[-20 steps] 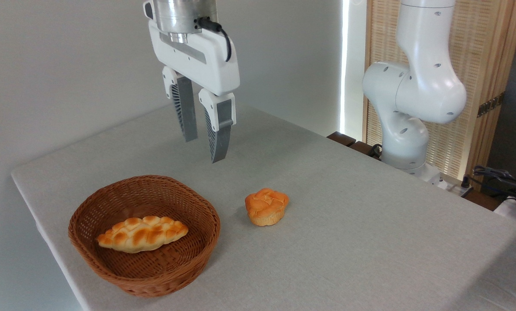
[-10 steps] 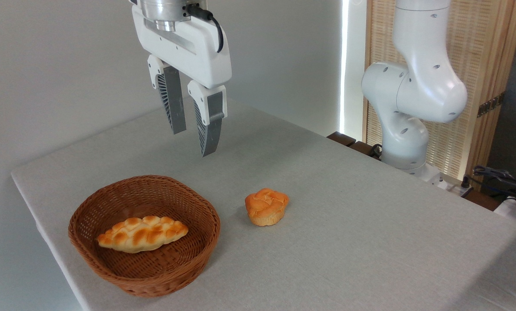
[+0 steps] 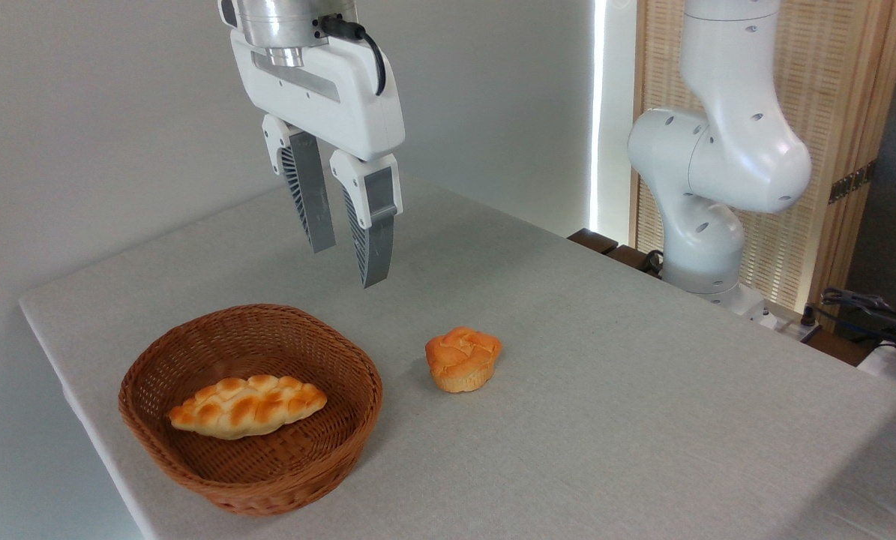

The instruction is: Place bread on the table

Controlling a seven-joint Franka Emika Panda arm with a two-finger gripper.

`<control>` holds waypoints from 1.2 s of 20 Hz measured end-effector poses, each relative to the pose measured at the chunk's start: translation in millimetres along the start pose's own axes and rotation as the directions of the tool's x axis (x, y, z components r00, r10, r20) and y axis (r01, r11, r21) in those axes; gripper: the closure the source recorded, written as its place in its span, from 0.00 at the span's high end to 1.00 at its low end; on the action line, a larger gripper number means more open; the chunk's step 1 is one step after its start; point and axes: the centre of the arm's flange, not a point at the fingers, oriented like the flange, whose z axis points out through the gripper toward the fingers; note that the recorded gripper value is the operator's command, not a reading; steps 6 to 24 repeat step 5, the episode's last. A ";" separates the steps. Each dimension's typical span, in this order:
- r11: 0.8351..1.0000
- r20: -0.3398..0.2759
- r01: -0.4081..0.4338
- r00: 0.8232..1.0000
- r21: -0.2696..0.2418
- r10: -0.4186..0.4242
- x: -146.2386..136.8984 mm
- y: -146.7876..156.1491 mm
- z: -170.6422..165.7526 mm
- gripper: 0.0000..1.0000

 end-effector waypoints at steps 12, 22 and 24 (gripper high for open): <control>1.000 0.006 0.001 1.000 0.003 -0.001 2.1 1.9 0.9 1.00; 1.000 0.006 0.001 1.000 0.003 -0.001 2.1 1.9 0.9 1.00; 1.000 0.006 0.001 1.000 0.003 -0.001 2.1 1.9 0.9 1.00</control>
